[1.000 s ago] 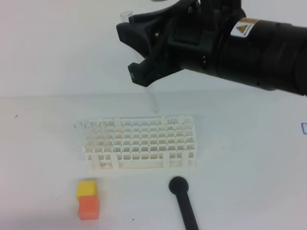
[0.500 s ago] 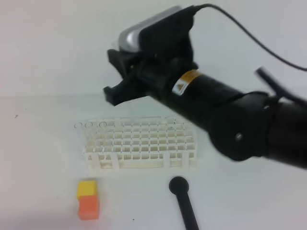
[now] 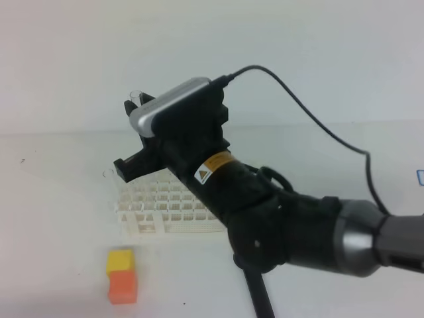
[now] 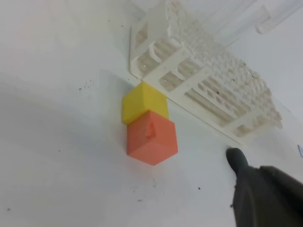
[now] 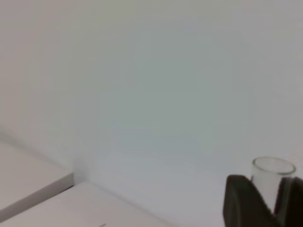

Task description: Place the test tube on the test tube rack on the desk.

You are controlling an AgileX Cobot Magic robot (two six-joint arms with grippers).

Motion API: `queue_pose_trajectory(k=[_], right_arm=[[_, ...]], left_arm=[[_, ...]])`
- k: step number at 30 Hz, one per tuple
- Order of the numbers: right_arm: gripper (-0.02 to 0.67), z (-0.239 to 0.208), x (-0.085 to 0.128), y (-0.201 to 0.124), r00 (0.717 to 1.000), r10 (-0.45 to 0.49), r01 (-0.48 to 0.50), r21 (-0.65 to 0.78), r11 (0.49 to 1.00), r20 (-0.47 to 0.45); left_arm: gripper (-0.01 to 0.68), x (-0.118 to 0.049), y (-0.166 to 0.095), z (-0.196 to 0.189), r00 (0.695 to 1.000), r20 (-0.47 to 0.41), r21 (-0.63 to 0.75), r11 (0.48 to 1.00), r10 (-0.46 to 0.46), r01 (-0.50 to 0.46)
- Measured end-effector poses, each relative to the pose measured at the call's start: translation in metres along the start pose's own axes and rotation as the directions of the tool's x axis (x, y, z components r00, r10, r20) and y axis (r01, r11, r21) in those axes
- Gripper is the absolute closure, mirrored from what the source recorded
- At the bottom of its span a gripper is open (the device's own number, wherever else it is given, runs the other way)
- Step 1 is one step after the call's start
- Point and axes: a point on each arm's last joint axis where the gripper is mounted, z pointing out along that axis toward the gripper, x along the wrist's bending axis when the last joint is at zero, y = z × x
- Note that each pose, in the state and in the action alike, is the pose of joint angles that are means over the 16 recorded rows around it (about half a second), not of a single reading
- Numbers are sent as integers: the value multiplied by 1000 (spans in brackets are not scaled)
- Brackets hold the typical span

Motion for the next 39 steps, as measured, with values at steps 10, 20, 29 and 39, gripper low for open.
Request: queue_pose_trajectory(k=[10,20,29,39], right_arm=[[524,-1,6,-31,997,-6,9,-29,1000,82],[524,-8,7,-50,994,10,-9,-13,1000,112],[524,-9,8,-64,991,30,-29,-13,999,128],[524,-6,9,-72,990,40,-39,-16,999,137]], left_arm=[[674,0,0,0,1000,0,-1,1000,-1,1],[674,0,0,0,1000,0,0,1000,0,0],[674,0,0,0,1000,0,0,1000,0,0],[674,0,0,0,1000,-1,0,1000,0,0]])
